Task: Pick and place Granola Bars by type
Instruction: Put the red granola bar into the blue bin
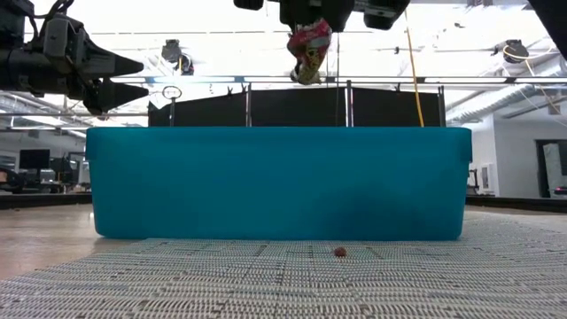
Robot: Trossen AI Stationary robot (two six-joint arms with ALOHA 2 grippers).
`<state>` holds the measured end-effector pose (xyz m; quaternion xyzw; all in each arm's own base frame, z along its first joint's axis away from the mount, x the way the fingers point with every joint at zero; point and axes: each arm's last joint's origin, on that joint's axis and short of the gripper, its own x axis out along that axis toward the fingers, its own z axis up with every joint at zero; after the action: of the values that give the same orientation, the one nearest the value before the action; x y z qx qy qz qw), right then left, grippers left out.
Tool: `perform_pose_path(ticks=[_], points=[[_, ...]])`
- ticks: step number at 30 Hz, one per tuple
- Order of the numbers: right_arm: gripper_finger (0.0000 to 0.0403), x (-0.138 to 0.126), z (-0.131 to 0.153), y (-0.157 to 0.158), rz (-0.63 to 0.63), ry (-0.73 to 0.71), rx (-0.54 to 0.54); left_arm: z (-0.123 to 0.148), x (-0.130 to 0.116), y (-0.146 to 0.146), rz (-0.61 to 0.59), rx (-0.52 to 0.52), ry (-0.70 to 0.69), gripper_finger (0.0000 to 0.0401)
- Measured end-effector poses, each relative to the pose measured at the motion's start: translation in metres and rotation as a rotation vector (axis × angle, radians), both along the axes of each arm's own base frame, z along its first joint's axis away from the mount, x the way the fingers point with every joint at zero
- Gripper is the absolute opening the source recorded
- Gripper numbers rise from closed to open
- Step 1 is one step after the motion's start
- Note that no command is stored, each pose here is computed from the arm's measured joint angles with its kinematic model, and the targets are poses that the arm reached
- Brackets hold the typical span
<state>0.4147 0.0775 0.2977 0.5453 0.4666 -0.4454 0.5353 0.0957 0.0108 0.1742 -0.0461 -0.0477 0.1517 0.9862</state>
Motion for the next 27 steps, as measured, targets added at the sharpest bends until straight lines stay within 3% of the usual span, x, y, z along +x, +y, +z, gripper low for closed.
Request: perform_pose_path(ticks=[5,19,27], points=[[0.0003,0.006,-0.010,0.001,0.016,0.010,-0.023,0.000,0.000,0.000,0.000,0.000,0.000,0.0392],[0.0003,0.036,-0.076,0.021,0.087,0.063,-0.050,0.000,0.000,0.000,0.000,0.000,-0.001,0.0392],[0.0003,0.044,-0.098,0.020,0.127,0.064,-0.061,0.000,0.000,0.000,0.000,0.000,0.000,0.0392]])
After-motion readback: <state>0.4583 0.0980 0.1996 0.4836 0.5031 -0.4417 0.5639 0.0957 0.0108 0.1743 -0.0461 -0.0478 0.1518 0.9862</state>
